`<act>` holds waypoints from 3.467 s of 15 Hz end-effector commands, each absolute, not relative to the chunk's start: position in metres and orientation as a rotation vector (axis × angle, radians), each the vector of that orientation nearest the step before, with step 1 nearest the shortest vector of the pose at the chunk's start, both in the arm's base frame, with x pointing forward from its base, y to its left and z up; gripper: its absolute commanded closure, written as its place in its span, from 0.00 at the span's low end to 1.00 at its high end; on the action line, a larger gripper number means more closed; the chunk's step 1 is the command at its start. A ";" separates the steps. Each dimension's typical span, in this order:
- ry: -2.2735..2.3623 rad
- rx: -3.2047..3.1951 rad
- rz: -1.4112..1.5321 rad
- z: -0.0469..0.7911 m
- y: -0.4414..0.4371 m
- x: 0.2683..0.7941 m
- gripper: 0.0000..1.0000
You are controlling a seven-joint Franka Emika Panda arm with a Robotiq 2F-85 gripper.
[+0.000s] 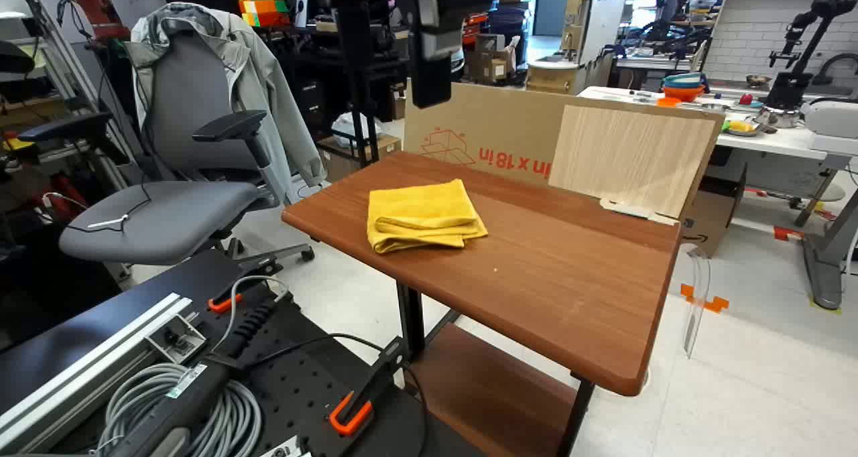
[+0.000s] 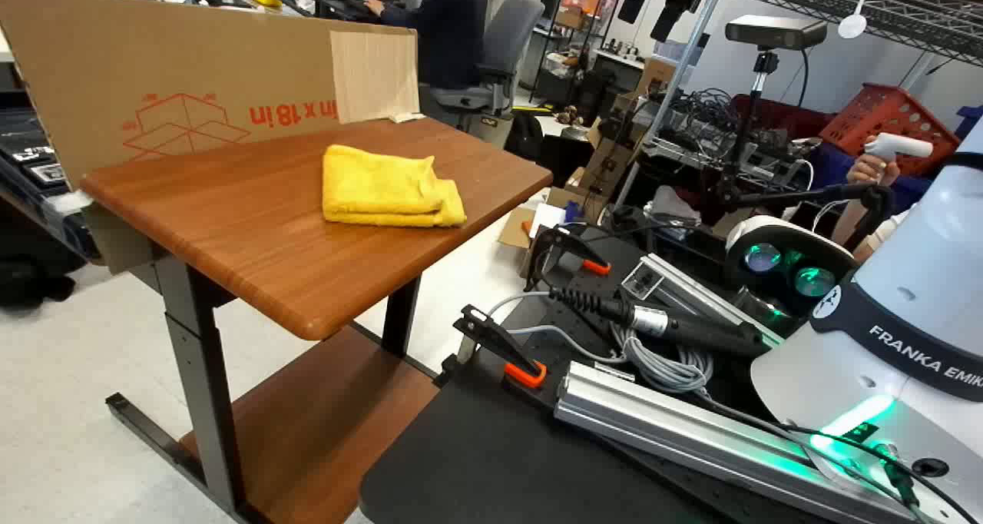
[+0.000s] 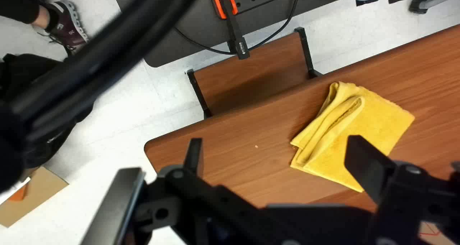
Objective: Use the yellow towel to wipe the table
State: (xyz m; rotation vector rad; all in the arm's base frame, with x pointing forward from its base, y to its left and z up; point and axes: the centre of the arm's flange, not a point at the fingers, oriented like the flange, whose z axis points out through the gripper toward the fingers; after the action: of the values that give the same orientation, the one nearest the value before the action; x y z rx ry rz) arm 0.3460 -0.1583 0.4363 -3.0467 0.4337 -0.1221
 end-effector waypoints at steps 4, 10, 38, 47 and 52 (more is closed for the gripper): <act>0.454 -3.056 -0.119 0.433 -0.159 0.351 0.00; 0.609 -2.908 -0.192 0.401 -0.113 0.452 0.00; 0.918 -2.937 0.018 0.136 0.061 0.578 0.00; 1.483 -2.713 -0.113 0.124 -0.105 0.610 0.00; 1.851 -2.462 -0.169 0.127 -0.231 0.636 0.00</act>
State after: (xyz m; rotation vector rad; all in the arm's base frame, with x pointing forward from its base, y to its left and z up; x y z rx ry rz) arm 0.6003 -0.1841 0.1418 -2.6042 1.6752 -0.1571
